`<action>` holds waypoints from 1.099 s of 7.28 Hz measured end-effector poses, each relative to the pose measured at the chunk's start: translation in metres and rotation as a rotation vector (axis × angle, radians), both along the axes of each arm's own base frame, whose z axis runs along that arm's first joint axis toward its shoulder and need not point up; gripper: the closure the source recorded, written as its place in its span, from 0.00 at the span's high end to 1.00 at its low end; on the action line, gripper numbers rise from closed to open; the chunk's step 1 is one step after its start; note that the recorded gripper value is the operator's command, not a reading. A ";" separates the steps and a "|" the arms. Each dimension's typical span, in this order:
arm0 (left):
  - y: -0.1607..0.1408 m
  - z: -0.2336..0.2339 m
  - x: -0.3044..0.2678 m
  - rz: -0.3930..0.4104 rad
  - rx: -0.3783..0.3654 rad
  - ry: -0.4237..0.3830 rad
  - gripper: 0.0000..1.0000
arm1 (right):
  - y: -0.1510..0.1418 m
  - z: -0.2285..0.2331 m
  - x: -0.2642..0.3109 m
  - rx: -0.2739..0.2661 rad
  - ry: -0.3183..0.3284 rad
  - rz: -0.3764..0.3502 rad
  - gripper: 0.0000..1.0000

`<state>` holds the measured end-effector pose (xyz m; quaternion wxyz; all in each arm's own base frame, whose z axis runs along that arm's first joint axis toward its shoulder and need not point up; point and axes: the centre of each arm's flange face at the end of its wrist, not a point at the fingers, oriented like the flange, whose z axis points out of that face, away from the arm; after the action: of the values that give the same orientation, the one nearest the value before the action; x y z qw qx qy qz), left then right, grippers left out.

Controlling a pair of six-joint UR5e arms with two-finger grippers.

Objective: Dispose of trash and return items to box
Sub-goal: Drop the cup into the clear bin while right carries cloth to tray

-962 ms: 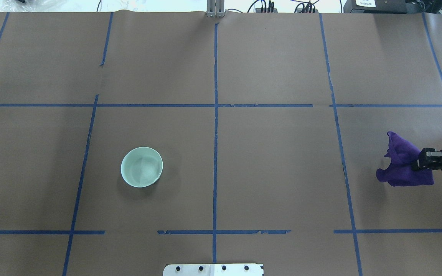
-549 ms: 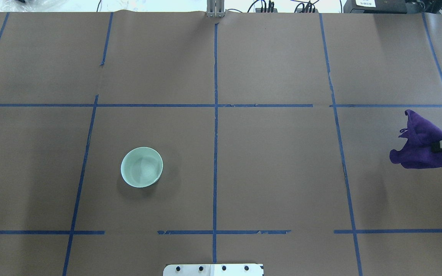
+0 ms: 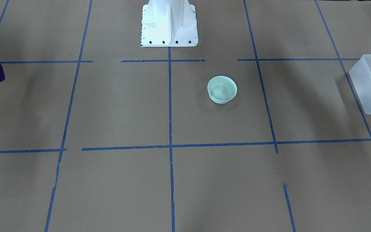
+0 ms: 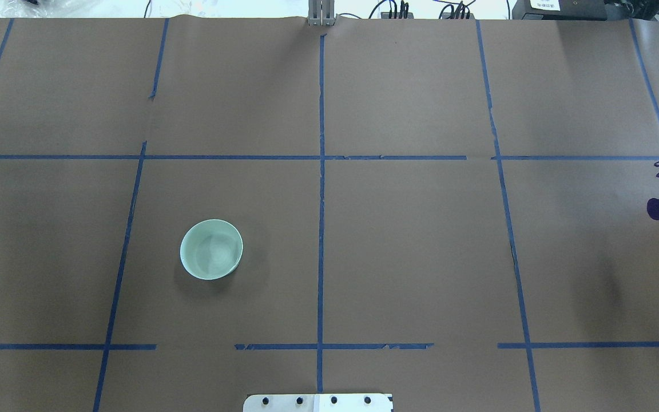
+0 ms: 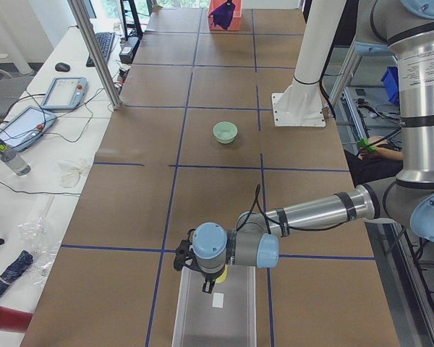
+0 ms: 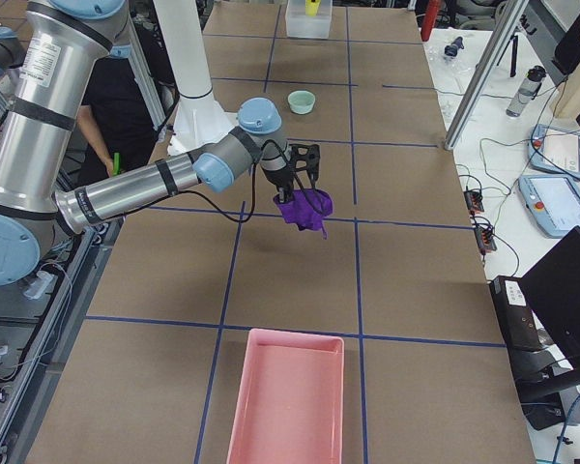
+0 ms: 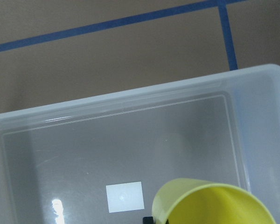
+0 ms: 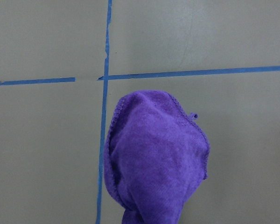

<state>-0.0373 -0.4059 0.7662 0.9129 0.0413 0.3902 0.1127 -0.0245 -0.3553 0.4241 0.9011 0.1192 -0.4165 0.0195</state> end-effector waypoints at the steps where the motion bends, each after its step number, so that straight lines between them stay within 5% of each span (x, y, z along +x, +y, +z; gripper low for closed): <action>1: 0.000 0.002 0.008 0.018 0.009 0.012 0.00 | -0.001 0.004 0.017 0.028 0.027 -0.009 0.00; 2: 0.001 0.006 0.014 0.033 0.020 0.018 0.35 | 0.000 0.007 0.029 0.048 0.044 -0.012 0.00; 3: 0.002 0.010 0.018 0.043 0.028 0.021 0.84 | 0.000 0.008 0.036 0.060 0.052 -0.013 0.00; 4: 0.002 0.012 0.021 0.050 0.034 0.022 1.00 | 0.000 0.010 0.041 0.071 0.060 -0.016 0.00; 8: -0.002 -0.021 0.024 0.057 0.137 0.030 1.00 | 0.008 0.022 0.059 0.101 0.089 -0.025 0.00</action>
<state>-0.0137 -0.4084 0.7454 0.8985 0.0940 0.3961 0.1643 0.0347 -0.3475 0.4456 0.9117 0.1601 -0.3780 -0.0182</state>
